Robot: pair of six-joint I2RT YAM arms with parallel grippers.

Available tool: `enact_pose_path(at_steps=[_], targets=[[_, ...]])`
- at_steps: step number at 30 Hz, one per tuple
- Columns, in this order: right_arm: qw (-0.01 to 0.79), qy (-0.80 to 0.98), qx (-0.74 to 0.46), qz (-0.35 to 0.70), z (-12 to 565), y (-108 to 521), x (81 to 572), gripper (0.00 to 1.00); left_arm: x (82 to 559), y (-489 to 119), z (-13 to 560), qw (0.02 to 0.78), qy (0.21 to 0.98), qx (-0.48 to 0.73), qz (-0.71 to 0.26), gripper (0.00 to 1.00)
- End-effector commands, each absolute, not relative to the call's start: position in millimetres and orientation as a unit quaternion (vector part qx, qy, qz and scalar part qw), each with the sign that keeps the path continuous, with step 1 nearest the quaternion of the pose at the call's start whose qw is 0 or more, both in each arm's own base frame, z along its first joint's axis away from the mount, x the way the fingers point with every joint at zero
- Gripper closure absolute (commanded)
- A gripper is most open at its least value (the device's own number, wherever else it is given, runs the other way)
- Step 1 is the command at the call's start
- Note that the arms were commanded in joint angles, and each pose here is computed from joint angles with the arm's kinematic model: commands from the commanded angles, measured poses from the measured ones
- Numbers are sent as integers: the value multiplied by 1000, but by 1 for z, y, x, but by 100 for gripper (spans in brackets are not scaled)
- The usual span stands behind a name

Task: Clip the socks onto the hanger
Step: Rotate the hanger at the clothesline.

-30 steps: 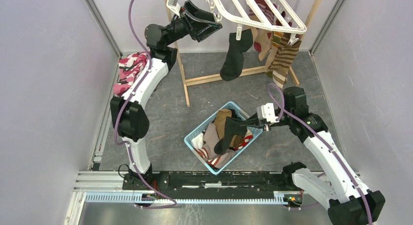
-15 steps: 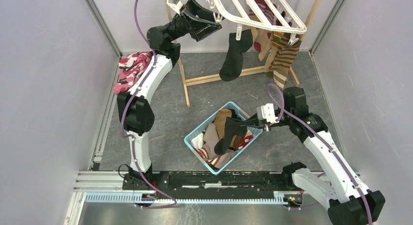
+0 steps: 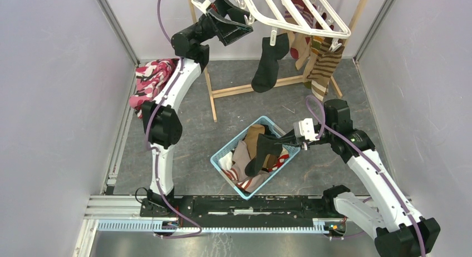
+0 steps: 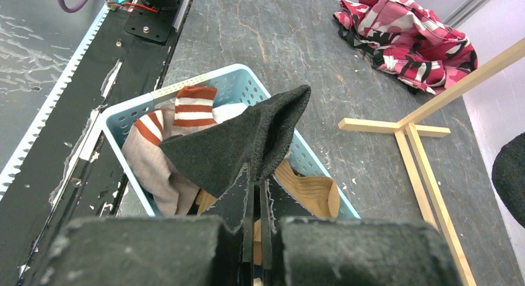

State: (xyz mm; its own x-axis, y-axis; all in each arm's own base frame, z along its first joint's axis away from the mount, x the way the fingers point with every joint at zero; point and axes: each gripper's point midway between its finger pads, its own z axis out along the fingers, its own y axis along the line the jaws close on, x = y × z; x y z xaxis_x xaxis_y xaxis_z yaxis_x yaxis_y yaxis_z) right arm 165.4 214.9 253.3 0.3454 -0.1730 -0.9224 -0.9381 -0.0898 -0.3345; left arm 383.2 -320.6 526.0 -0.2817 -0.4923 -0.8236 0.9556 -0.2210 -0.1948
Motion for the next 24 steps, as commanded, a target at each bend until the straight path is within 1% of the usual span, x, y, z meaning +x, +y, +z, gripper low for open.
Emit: enact_pose_path(at_steps=[1, 7, 24], targets=[[530, 410, -644, 368, 271, 216, 164, 100, 367, -318, 537, 488, 342, 329, -733, 18], [530, 411, -644, 368, 271, 216, 164, 100, 366, -317, 538, 485, 334, 328, -739, 17], [530, 409, -645, 368, 272, 216, 162, 100, 362, -312, 541, 477, 310, 324, -756, 23]])
